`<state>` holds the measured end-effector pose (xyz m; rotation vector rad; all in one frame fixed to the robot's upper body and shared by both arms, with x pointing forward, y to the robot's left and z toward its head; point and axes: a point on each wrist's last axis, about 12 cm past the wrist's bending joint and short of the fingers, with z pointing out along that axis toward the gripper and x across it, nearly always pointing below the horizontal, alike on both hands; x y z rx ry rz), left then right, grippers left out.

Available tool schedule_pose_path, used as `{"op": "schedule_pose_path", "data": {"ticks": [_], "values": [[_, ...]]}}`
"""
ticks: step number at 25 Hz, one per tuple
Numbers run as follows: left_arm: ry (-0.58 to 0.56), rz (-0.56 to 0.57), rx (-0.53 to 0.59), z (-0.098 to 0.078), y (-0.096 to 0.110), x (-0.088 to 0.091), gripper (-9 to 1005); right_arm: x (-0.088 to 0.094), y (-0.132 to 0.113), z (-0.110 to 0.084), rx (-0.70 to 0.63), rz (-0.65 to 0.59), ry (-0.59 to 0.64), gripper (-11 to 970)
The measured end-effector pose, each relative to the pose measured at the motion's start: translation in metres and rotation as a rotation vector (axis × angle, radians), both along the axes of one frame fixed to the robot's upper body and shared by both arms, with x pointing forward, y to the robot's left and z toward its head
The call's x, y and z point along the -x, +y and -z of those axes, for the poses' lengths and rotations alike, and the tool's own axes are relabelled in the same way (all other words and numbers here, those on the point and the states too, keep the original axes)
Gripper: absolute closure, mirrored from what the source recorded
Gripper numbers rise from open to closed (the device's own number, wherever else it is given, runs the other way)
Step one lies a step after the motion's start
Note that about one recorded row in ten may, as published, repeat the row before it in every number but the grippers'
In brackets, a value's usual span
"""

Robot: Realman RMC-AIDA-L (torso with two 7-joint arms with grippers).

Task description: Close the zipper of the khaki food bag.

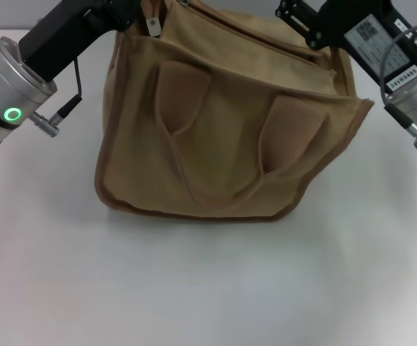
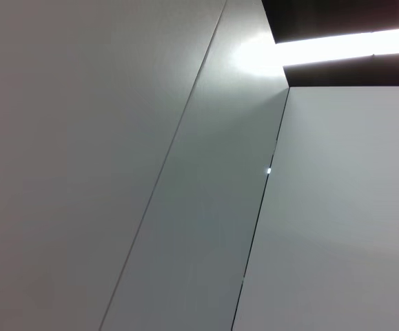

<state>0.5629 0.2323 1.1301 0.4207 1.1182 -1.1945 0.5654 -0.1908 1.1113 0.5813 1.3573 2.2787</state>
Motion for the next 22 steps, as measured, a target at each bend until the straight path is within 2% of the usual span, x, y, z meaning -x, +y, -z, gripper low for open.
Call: {"op": "schedule_pose_path", "data": {"ticks": [6,13,22], "values": [[-0.005,0.005,0.004,-0.001,-0.001,0.000,973,-0.002,0.016,-0.004,-0.017,-0.048,0.005,168],[-0.003,0.007,0.008,-0.001,-0.001,0.000,973,-0.002,0.035,-0.002,0.032,-0.097,0.022,167],[-0.002,0.007,0.009,-0.001,-0.002,0.000,973,-0.003,0.043,-0.001,0.064,-0.123,0.031,167]]}}
